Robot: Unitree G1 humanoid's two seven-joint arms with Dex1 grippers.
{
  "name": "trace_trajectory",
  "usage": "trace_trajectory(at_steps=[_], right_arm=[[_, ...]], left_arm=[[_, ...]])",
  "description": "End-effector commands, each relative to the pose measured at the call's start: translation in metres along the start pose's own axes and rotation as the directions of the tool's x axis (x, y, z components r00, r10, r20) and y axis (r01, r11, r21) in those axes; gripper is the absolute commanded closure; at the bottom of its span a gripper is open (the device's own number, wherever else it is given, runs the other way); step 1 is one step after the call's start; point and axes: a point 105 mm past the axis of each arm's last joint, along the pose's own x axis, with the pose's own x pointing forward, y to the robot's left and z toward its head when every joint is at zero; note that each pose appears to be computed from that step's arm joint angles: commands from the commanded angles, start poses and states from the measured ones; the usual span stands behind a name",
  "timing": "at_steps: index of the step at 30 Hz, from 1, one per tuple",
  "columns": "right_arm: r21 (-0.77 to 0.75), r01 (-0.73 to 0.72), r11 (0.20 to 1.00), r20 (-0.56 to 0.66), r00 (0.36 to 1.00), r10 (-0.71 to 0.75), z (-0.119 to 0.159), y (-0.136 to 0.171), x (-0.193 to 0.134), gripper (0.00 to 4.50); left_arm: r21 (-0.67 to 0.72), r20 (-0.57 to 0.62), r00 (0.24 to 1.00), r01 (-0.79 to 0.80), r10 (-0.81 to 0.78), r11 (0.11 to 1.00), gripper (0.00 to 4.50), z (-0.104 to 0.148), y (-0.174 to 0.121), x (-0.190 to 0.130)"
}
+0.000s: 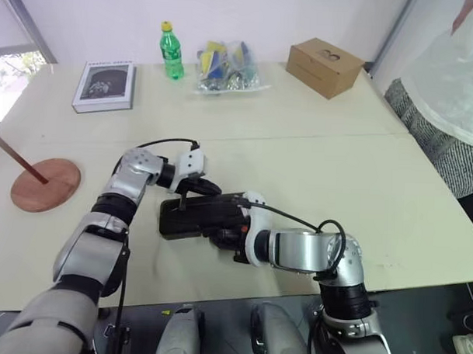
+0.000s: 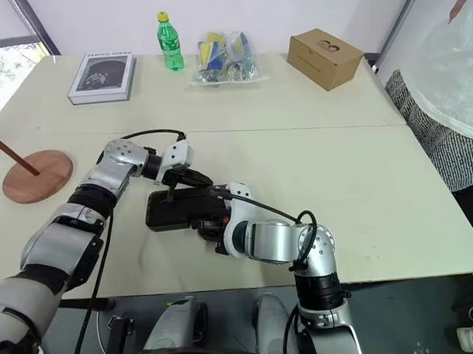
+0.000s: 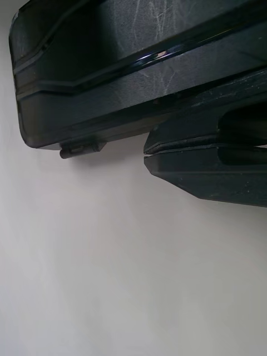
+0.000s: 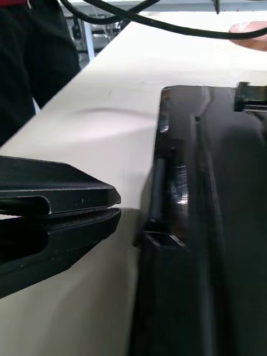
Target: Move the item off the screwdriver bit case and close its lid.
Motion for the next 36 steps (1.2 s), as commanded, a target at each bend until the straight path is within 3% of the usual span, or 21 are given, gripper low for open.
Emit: trace_trajectory(at_steps=[1, 16, 36], right_arm=[[0.011, -0.044, 0.999, 0.003, 0.999, 0.044, 0.002, 0.013, -0.005, 4.43], [-0.008, -0.051, 0.999, 0.001, 0.999, 0.051, 0.005, 0.016, -0.001, 4.43], [-0.085, 0.036, 0.996, 0.060, 0.998, -0.031, 0.014, -0.004, 0.018, 4.43]], left_arm=[[0.054, 0.001, 1.000, 0.007, -0.007, 0.998, 4.50, 0.009, 0.002, -0.001], [0.050, -0.005, 1.000, 0.020, -0.020, 0.999, 4.50, 0.007, -0.003, -0.004], [0.060, -0.027, 0.999, 0.035, -0.034, 0.998, 4.50, 0.000, -0.014, -0.005]])
